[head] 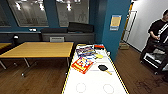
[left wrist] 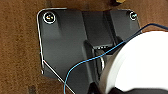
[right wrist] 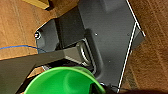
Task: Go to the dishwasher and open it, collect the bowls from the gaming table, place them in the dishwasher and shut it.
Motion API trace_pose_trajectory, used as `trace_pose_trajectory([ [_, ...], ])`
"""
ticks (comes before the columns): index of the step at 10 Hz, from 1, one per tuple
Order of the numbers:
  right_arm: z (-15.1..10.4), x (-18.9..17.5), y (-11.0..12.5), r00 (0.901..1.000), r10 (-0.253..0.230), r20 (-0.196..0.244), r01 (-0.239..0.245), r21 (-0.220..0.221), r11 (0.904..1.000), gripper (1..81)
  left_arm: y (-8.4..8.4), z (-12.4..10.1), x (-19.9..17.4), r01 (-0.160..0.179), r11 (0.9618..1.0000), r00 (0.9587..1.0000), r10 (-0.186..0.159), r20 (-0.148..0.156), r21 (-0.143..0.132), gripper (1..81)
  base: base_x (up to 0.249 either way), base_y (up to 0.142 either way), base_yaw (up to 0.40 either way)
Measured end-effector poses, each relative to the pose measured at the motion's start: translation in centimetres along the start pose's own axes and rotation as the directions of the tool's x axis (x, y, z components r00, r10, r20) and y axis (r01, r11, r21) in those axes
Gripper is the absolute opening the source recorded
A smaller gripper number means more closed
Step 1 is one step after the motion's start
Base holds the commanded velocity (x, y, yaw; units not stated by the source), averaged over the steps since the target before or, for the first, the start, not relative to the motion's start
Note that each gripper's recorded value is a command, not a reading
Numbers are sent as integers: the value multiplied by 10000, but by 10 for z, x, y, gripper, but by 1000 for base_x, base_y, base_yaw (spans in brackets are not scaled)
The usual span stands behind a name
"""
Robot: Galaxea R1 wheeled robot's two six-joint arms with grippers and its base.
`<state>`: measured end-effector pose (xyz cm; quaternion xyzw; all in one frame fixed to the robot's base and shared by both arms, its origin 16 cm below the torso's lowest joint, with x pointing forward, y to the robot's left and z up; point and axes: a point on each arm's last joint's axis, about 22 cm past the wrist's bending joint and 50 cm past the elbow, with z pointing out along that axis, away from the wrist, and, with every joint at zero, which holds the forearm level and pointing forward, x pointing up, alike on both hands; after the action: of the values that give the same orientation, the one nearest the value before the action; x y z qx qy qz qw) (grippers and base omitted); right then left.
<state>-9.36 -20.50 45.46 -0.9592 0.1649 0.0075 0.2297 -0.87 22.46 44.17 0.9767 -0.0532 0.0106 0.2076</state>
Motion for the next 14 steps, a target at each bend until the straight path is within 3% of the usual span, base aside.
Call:
trace_pose_trajectory([
  [1,5,4,-7,10000,-27,-95,27,44,10000,10,2,2,3,-24,10000,10000,24,-65,-9,10,-93,0,0],
  [4,6,-22,-2,9999,-1,172,3,-118,9999,10,1,3,-25,42,9999,9995,-45,297,117,10,-106,0,0],
  [6,6,-13,2,10000,-54,25,54,-189,9998,10,7,7,-18,15,10000,9998,-17,197,55,10,-107,0,0],
  [8,3,-10,13,10000,-94,-13,94,-379,9992,10,3,6,-15,-9,9999,9999,7,146,139,10,-107,0,0],
  [12,2,12,18,9994,-244,-249,232,-465,9986,10,-20,5,-19,-42,9974,9997,26,222,719,10,-107,0,0],
  [14,2,12,21,9993,-274,-247,260,-567,9981,10,-21,11,-19,-63,9952,9997,39,249,976,10,-107,0,0],
])
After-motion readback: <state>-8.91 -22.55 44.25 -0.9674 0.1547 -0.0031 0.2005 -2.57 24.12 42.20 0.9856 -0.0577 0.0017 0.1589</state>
